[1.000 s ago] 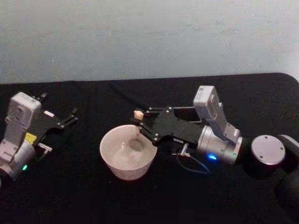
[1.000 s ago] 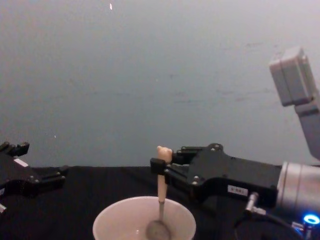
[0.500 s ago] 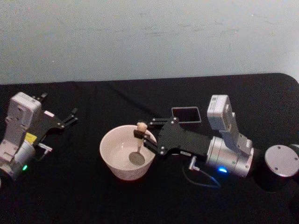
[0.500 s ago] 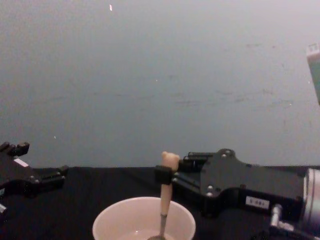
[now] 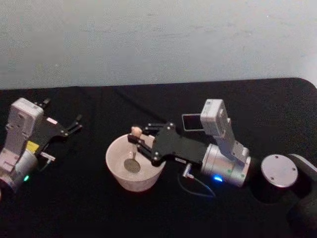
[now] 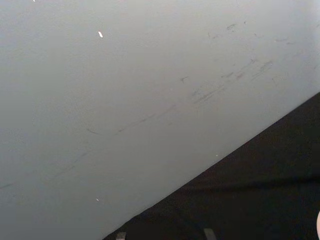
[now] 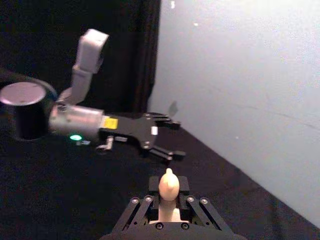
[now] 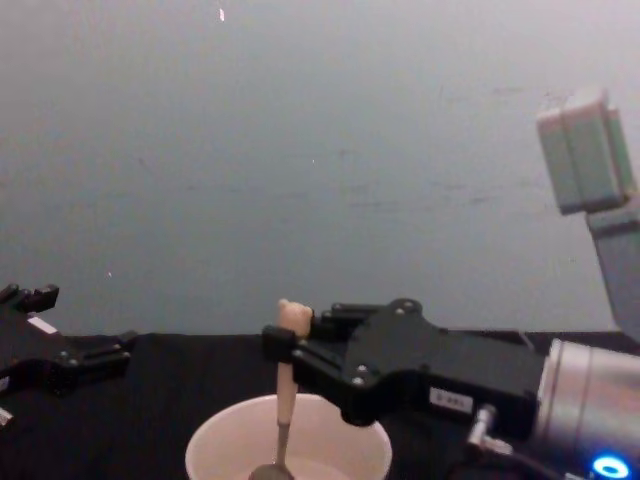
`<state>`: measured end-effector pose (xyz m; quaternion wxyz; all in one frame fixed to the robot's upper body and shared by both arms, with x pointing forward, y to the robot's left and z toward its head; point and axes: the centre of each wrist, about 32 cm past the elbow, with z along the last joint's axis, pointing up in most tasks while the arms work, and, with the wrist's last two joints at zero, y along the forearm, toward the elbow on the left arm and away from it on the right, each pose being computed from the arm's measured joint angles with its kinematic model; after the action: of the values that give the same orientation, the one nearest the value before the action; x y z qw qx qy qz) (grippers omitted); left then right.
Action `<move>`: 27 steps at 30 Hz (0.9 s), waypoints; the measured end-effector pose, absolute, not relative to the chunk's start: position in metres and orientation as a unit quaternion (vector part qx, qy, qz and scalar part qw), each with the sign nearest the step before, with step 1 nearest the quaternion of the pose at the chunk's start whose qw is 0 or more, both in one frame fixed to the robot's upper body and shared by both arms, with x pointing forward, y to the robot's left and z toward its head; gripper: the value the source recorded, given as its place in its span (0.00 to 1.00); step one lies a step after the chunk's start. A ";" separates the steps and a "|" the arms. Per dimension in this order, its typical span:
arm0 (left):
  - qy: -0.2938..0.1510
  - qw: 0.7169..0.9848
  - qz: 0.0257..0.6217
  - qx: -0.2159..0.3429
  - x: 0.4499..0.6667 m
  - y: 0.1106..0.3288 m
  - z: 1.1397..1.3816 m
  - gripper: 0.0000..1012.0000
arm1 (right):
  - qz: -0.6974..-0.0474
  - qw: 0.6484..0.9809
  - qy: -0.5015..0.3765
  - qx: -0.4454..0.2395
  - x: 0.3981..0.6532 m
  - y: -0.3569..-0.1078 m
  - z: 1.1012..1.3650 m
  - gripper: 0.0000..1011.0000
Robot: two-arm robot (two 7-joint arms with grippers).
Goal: Pick up the stirring spoon with one hand, stir inside the cup, then place it back in its original position.
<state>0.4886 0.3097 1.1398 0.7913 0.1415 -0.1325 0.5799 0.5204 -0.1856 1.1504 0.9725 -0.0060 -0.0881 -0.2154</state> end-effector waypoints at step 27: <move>-0.132 0.791 0.580 0.141 0.489 0.310 1.140 0.99 | -0.271 0.957 -0.104 -0.019 0.531 -0.200 1.151 0.21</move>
<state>0.4886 0.3097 1.1398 0.7913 0.1415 -0.1324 0.5799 0.5307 -0.1998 1.1514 0.9567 -0.0186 -0.1044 -0.2712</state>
